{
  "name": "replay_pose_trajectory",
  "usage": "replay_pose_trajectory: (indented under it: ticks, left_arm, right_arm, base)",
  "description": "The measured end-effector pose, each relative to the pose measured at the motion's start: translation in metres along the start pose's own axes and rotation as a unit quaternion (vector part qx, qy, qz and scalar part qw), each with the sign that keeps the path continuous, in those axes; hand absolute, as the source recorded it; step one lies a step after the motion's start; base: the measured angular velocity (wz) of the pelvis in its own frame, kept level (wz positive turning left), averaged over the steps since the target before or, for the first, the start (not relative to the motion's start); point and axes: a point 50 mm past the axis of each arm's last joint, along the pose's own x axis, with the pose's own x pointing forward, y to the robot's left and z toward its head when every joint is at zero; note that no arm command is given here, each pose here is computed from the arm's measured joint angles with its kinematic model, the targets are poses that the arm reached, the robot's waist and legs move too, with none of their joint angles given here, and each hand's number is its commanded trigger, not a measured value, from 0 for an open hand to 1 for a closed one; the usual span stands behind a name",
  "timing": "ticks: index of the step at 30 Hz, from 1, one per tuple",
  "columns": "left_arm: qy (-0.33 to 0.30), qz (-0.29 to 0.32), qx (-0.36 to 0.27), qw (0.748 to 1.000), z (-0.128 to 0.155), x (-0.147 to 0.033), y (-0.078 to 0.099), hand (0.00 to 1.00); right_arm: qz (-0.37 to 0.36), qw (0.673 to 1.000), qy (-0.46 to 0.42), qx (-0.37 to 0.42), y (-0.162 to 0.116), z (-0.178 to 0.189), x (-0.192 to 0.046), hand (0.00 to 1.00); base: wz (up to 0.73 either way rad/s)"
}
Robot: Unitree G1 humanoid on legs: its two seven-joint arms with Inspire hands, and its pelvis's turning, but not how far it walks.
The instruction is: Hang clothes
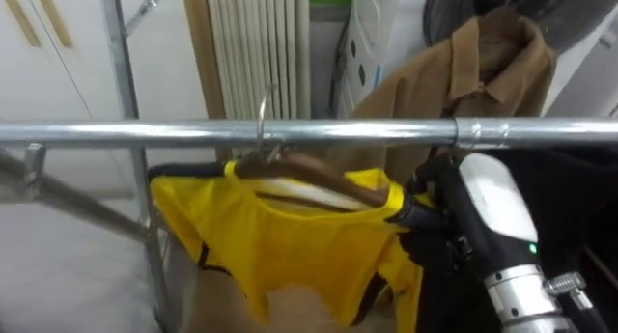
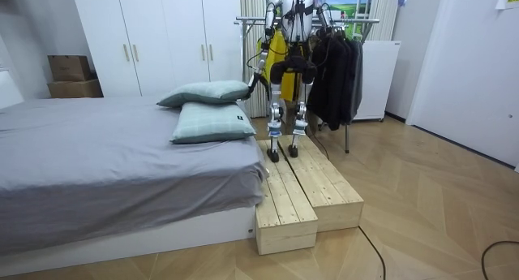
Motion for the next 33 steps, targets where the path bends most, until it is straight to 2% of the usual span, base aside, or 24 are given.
replay_pose_trajectory:
  ticks: [15, 24, 33]
  left_arm:
    - [-0.017, 0.006, 0.005, 1.0, 0.006, 0.0, 0.002, 0.0]
    - [-0.031, 0.001, 0.014, 0.999, 0.01, 0.0, -0.002, 0.0]
    - [-0.032, -0.004, 0.015, 0.999, 0.01, -0.001, -0.006, 0.0]
  right_arm:
    - [0.04, 0.999, 0.02, 0.022, 0.009, -0.007, -0.002, 1.0]
    - [0.084, 0.993, 0.065, 0.05, 0.031, -0.029, -0.01, 1.0]
    - [0.102, 0.991, 0.071, 0.052, 0.04, -0.031, -0.012, 1.0]
  base:
    - [-0.06]
    - [0.0]
    - [0.0]
